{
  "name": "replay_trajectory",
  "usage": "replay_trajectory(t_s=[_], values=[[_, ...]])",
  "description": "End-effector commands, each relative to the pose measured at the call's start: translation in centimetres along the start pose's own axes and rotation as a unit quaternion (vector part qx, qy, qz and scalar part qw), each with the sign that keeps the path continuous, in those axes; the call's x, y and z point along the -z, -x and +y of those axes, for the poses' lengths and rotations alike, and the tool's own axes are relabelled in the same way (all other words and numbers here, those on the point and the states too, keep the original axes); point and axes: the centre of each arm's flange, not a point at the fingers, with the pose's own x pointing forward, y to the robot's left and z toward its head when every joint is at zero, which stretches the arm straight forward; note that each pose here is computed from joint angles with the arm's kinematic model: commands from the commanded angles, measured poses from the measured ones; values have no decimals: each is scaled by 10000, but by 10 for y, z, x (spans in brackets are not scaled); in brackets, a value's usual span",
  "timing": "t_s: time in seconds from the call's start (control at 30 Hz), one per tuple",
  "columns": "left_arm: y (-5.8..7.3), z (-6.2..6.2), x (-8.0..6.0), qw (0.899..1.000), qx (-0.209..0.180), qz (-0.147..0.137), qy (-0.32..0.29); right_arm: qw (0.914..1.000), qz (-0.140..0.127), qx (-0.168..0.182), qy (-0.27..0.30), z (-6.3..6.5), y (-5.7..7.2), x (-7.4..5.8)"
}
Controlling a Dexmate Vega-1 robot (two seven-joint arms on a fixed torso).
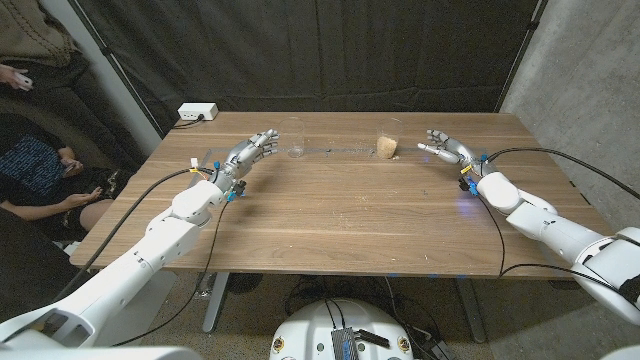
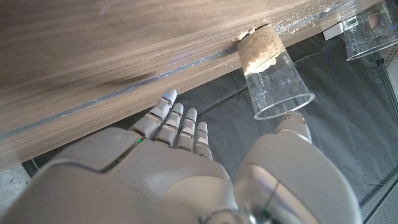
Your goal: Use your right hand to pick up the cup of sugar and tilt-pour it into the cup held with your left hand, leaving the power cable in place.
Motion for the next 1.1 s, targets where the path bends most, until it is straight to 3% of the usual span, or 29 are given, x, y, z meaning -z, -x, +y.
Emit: replay_trajectory(t_s=[0.03, 0.77, 1.1], values=[[-2, 7, 2, 10000, 33, 34, -26, 9999, -111, 94, 80, 9, -9, -7], [-9, 18, 7, 10000, 42, 51, -9, 9999, -92, -112, 39, 21, -32, -21], [-8, 18, 7, 10000, 17, 34, -22, 9998, -114, -151, -14, 27, -35, -24]])
